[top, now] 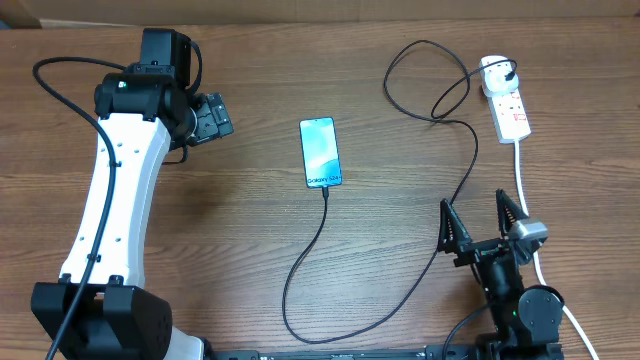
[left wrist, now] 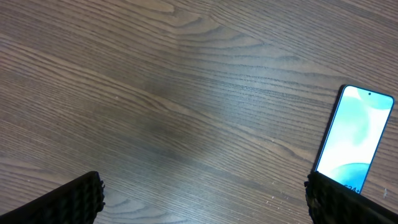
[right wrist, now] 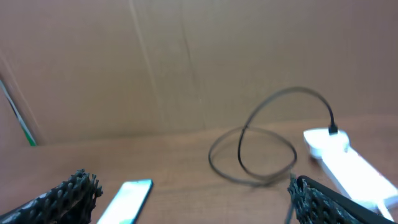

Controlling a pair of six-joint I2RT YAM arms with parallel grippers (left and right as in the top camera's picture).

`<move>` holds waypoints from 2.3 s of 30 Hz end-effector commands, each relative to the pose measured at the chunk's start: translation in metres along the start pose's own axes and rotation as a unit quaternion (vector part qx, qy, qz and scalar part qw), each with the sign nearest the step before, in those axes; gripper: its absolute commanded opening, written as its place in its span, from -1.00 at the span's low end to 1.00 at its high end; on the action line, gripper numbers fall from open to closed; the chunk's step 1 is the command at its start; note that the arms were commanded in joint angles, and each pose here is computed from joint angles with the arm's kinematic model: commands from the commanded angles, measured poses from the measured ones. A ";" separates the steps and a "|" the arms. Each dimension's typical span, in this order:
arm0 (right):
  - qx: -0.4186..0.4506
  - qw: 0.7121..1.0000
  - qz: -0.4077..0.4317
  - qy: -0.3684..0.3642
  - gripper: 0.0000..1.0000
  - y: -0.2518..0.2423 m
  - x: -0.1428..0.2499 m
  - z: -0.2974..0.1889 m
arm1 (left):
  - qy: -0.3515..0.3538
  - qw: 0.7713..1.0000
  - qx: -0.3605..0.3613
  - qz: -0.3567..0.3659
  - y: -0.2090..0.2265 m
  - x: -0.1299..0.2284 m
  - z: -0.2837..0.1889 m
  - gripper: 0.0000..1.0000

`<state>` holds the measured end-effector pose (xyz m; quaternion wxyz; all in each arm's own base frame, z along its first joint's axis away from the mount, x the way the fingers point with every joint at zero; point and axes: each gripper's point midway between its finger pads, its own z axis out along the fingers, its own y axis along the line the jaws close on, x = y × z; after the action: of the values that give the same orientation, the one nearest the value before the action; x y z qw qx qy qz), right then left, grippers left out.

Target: Plug charger to phone and switch on socket

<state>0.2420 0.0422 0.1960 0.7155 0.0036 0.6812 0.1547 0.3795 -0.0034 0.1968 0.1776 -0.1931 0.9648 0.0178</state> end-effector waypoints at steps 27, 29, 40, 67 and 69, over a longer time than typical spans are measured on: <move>0.035 0.994 -0.091 0.045 1.00 -0.015 0.024 -0.002 | 0.000 1.000 -0.007 -0.005 0.002 -0.001 0.002 0.99; 0.040 0.994 -0.091 0.045 1.00 -0.017 0.024 -0.002 | 0.000 1.000 -0.007 -0.005 0.002 -0.001 0.002 0.99; 0.042 0.994 -0.089 0.045 1.00 -0.018 0.024 -0.002 | 0.000 1.000 -0.007 -0.005 0.002 -0.001 0.002 0.99; 0.037 0.994 -0.089 0.043 1.00 -0.016 0.023 -0.002 | 0.000 1.000 -0.007 -0.005 0.002 -0.001 0.002 0.99; 0.037 0.994 -0.089 0.044 1.00 -0.016 0.023 -0.002 | 0.000 1.000 -0.007 -0.005 0.002 -0.001 0.002 0.99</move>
<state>0.2443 0.0320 0.1711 0.6936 -0.0366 0.7164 0.0666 0.3794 -0.0034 0.1968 0.1774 -0.1931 0.9648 0.0178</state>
